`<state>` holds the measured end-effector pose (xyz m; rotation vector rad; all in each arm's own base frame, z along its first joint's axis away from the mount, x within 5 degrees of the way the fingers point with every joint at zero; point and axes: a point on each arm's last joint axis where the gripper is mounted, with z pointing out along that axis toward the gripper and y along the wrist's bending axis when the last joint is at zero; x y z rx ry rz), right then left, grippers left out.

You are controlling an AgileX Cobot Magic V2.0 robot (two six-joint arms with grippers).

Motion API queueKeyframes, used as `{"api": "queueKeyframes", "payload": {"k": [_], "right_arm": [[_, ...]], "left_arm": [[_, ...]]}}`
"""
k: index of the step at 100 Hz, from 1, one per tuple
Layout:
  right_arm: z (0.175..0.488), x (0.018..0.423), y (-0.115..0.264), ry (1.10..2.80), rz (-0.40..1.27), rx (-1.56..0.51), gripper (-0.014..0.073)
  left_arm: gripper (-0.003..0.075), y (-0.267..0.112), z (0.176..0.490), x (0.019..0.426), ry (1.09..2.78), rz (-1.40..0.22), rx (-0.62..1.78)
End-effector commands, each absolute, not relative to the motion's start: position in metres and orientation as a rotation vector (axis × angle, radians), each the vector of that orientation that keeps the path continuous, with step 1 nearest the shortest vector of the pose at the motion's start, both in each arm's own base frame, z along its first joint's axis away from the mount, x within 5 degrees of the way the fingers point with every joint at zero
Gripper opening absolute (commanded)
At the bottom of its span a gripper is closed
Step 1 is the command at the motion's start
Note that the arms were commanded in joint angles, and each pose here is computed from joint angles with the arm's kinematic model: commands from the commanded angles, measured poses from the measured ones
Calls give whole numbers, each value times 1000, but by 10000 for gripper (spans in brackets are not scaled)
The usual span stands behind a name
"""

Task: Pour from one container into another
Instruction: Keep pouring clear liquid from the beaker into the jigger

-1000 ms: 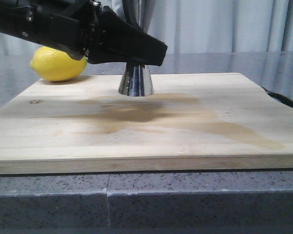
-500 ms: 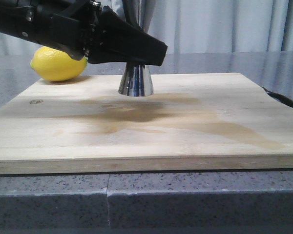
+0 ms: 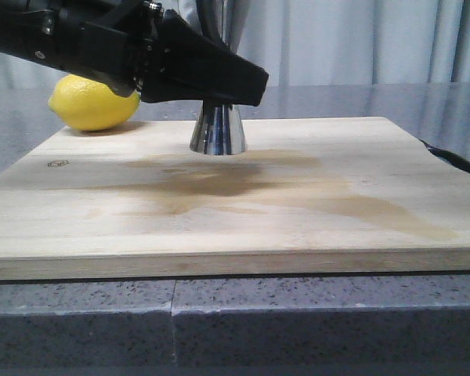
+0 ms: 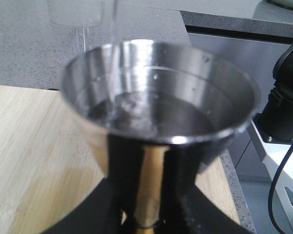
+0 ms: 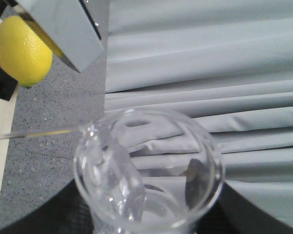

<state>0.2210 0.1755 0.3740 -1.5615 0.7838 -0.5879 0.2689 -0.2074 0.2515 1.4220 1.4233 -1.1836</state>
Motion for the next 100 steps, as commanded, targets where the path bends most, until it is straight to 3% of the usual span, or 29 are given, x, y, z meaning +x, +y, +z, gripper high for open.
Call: {"api": "queueKeyframes", "payload": {"k": [1, 100], "right_arm": [[394, 216, 173, 736, -613, -1515, 204], [394, 217, 172, 719, -645, -1531, 204]], "left_arm": [[-19, -210, 284, 260, 1281, -1265, 1374], [-19, -210, 284, 260, 1281, -1265, 1374]]}}
